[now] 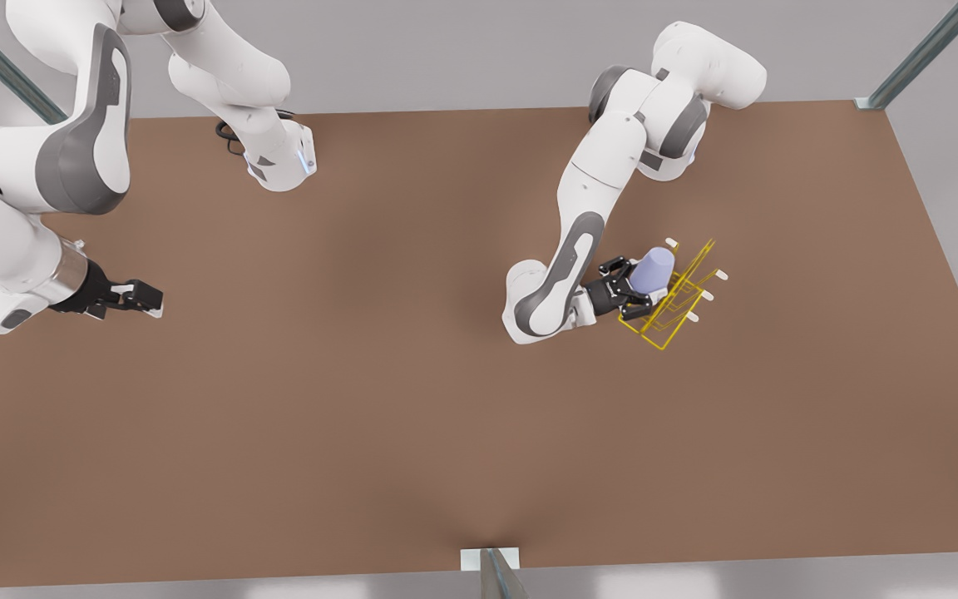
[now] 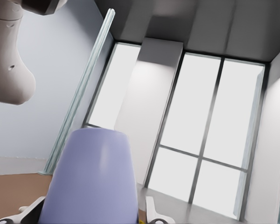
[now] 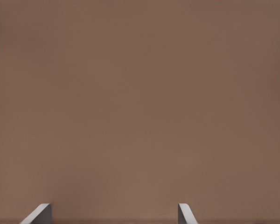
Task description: Place the cup on the cup holder
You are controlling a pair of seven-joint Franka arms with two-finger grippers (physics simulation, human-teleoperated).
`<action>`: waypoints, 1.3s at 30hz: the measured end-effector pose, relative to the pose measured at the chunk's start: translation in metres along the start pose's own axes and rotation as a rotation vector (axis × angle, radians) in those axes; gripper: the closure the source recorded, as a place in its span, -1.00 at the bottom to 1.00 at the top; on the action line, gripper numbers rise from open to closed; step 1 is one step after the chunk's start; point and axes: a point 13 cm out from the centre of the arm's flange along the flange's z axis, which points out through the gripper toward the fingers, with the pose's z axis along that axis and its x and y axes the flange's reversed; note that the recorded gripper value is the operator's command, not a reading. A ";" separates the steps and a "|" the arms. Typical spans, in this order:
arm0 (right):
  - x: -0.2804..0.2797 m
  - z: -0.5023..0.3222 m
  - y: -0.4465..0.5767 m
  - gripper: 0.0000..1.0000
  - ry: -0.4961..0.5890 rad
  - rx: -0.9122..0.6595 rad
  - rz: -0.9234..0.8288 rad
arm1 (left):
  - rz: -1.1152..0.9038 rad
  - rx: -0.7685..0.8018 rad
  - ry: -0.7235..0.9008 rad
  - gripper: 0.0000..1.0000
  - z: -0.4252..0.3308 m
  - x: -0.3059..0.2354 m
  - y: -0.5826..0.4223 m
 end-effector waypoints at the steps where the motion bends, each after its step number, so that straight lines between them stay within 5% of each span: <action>1: 0.000 0.000 0.000 -1.00 0.000 0.000 0.001 | -0.002 -0.001 -0.001 -1.00 0.000 0.000 0.000; 10: 0.000 0.000 -0.002 -1.00 0.000 -0.001 0.003 | -0.015 0.016 0.007 -1.00 -0.008 -0.004 0.007; 17: 0.000 0.000 -0.001 -1.00 0.001 -0.001 0.001 | 0.059 0.131 0.139 -1.00 -0.084 -0.037 0.094; 26: 0.000 0.000 0.001 -1.00 0.002 -0.001 -0.002 | 0.315 0.079 0.845 -1.00 -0.190 -0.220 0.130; 32: 0.000 0.001 0.001 -1.00 0.001 -0.001 -0.002 | 0.442 -0.027 1.231 -1.00 -0.146 -0.269 -0.004; 35: -0.005 0.007 0.007 -1.00 -0.001 -0.004 -0.011 | 0.454 -0.092 1.326 -1.00 -0.015 -0.283 -0.087; 39: -0.011 0.011 0.030 -1.00 -0.015 -0.006 -0.050 | 0.637 -0.115 1.499 -1.00 0.119 -0.230 -0.109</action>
